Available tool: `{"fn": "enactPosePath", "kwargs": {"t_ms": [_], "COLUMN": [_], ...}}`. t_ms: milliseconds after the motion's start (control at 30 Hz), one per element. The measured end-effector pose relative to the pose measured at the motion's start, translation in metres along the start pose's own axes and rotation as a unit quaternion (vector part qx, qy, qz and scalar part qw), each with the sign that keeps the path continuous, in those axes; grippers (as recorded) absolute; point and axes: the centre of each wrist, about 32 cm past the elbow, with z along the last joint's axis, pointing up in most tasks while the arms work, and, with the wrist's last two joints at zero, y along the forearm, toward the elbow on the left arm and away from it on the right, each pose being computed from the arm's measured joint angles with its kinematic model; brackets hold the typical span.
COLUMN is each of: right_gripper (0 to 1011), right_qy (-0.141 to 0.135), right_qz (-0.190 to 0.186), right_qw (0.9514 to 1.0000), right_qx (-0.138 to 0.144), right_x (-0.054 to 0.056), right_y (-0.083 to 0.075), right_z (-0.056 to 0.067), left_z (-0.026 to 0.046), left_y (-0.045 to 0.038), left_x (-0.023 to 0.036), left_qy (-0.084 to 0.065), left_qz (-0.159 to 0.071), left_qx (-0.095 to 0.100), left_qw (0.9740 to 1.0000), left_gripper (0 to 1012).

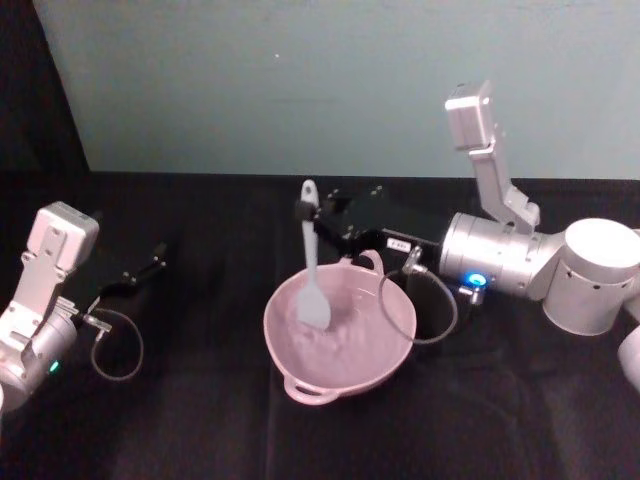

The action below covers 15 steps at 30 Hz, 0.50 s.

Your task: Use the one hand to pick up the spoon and stir the clear water in the bowl.

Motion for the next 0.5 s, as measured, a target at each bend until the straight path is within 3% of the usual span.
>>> {"fn": "enactPosePath", "kwargs": {"t_ms": [133,267,500], "right_gripper": [134,134,134], "right_qy": [0.001,0.0,0.0], "right_qz": [-0.034,-0.055,-0.071], "right_qw": [0.9994,0.9985,0.9975], "right_qx": [0.0,0.002,0.003], "right_x": [0.011,0.015,0.01], "right_y": [-0.014,-0.028,-0.046], "right_z": [-0.001,-0.001,-0.001], "left_z": [0.0,0.0,0.0], "left_y": [0.0,0.0,0.0], "left_x": [0.0,0.0,0.0], "left_qy": [0.0,0.0,0.0], "left_qz": [0.0,0.0,0.0], "left_qx": [0.0,0.0,0.0], "left_qw": [1.0,1.0,1.0], "left_gripper": [1005,1005,1005]}}
